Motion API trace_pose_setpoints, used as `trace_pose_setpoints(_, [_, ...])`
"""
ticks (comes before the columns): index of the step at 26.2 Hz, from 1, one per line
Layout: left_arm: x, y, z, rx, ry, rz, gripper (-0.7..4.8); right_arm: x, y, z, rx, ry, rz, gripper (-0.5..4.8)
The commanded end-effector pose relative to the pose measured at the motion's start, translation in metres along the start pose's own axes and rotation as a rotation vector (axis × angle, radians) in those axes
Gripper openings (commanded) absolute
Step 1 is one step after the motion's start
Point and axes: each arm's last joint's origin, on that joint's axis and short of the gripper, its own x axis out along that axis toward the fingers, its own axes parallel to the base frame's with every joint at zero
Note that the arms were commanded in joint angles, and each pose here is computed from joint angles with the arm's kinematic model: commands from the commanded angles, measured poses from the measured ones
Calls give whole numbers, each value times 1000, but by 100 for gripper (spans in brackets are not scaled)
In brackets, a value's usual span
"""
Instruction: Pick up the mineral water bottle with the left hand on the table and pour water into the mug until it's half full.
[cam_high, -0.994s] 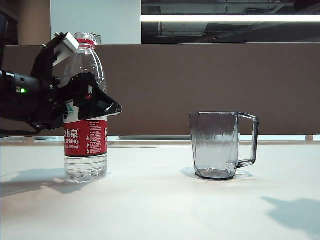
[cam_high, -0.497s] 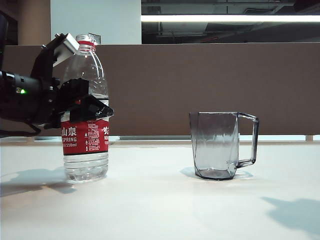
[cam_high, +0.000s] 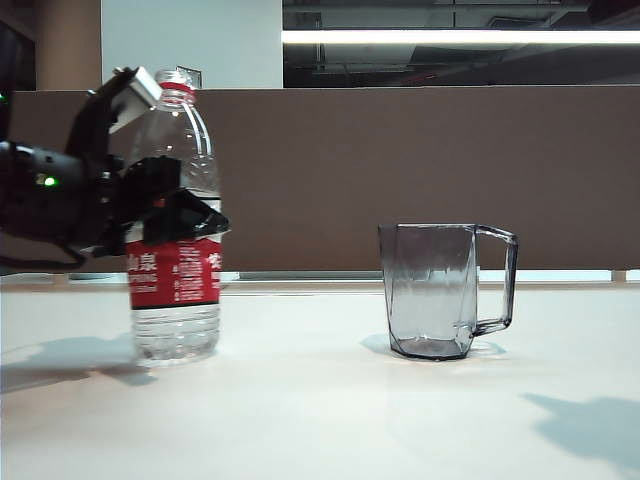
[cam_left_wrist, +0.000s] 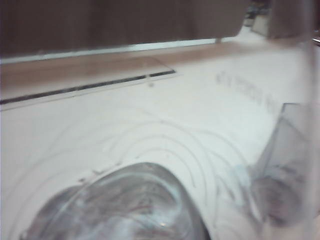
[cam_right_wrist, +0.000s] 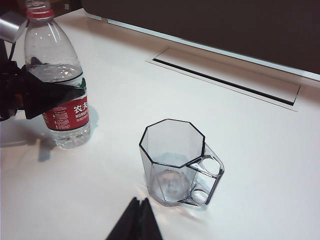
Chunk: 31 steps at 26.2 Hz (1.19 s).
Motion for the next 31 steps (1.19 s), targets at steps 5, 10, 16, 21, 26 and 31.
trace_pose_setpoints(5, [33, -16, 24, -3, 56, -97, 171, -1, 0, 4, 9, -22, 2, -2])
trace_pose_setpoints(10, [58, -23, 53, 40, 108, -119, 171, -1, 0, 4, 10, -22, 2, -2])
trace_pose_setpoints(16, [85, -44, 88, 324, 159, 0, 171, -1, 0, 3, 9, -22, 1, -2])
trace_pose_setpoints(21, [94, -60, 83, 419, 175, -49, 171, -1, 0, 3, 9, -22, 1, -2])
trace_pose_setpoints(26, [97, -60, 75, 428, 206, -81, 171, -1, 0, 3, 9, -21, 2, -2])
trace_pose_setpoints(31, [97, -60, 76, 462, 198, -89, 171, -1, 0, 3, 9, -22, 2, -2])
